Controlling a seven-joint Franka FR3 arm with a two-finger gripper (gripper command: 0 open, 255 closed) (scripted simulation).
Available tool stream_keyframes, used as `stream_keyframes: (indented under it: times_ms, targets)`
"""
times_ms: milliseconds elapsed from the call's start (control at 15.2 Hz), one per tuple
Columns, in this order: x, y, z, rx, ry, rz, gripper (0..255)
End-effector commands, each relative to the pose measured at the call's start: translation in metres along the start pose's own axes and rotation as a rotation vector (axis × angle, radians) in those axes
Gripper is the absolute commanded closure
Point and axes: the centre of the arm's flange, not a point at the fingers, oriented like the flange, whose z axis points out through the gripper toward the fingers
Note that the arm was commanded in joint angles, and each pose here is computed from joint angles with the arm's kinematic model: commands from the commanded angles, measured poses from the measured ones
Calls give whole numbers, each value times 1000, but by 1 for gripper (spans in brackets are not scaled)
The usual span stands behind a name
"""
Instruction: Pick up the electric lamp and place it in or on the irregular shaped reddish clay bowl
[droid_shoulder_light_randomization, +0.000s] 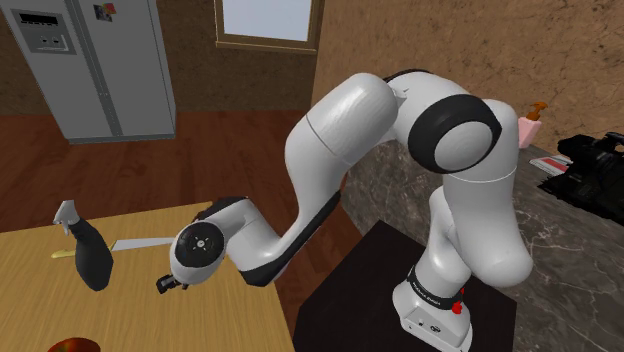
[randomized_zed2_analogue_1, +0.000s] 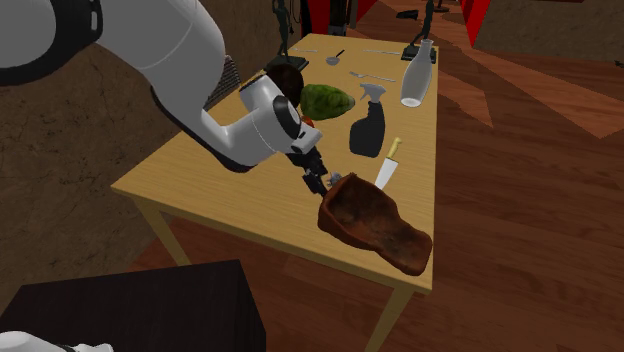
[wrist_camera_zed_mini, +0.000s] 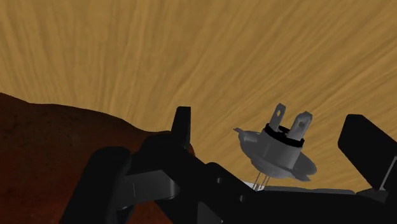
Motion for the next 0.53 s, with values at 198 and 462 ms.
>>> stream_keyframes:
  times_ms: [198,462]
  targets:
    - [0,0,14,3,5,-2,0]
    - [0,0,14,3,5,-2,0]
